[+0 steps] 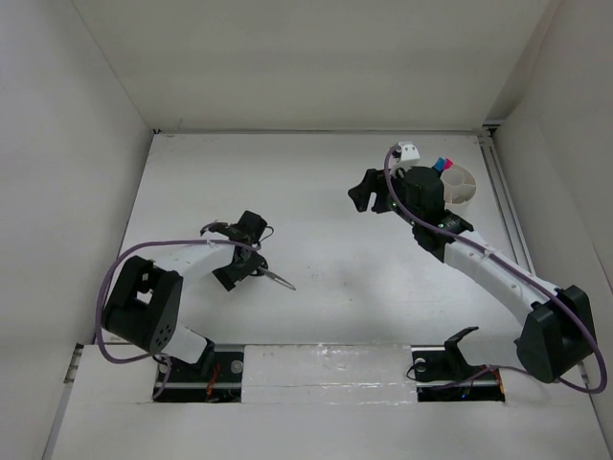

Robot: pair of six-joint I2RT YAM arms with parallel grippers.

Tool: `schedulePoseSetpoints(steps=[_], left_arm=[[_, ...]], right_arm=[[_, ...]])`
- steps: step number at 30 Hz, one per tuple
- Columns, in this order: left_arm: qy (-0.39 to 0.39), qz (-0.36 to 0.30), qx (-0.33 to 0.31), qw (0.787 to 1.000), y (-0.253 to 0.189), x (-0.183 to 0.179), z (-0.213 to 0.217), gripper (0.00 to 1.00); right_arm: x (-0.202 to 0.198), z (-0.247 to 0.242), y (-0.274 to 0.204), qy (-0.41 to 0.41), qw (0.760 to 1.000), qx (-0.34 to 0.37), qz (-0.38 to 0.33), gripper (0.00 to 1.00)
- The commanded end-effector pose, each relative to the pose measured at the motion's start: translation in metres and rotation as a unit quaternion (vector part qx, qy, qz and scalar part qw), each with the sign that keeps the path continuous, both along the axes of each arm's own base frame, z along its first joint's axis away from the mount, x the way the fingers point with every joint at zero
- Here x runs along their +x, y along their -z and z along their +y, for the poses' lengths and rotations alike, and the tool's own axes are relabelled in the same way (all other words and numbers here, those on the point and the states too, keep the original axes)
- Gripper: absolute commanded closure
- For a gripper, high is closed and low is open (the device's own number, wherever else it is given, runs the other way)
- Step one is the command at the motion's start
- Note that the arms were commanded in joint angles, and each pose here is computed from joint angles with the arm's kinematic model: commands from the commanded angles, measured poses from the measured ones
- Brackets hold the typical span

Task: Sort the stationery into containers
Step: Pick up the scissors from the center of the board.

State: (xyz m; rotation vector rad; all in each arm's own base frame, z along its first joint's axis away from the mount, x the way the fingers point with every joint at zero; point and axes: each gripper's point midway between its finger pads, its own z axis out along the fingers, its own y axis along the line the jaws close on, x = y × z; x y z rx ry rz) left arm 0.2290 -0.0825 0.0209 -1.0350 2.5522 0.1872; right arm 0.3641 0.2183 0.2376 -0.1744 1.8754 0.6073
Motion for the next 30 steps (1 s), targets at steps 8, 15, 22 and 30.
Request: schedulePoseSetpoints(steps=[8,15,22,30], left_arm=[[-0.002,0.019,0.017,1.0,0.013,0.009,-0.001,0.47],[0.007,0.019,0.018,1.0,0.022,0.01,-0.001,1.0],[0.095,-0.047,0.033,0.994,-0.006,0.047,-0.032,1.0],[0.217,-0.247,-0.005,0.944,-0.146,0.116,-0.088,1.0]], right_arm=[[-0.005,0.009,-0.038,-0.022,0.998,0.029,-0.051,0.23],[-0.005,0.01,-0.041,-0.037,0.997,0.041,-0.056,0.23],[-0.018,0.009,-0.039,-0.181,0.976,0.102,-0.069,0.22],[-0.03,0.022,-0.029,-0.251,0.96,0.113,-0.054,0.22]])
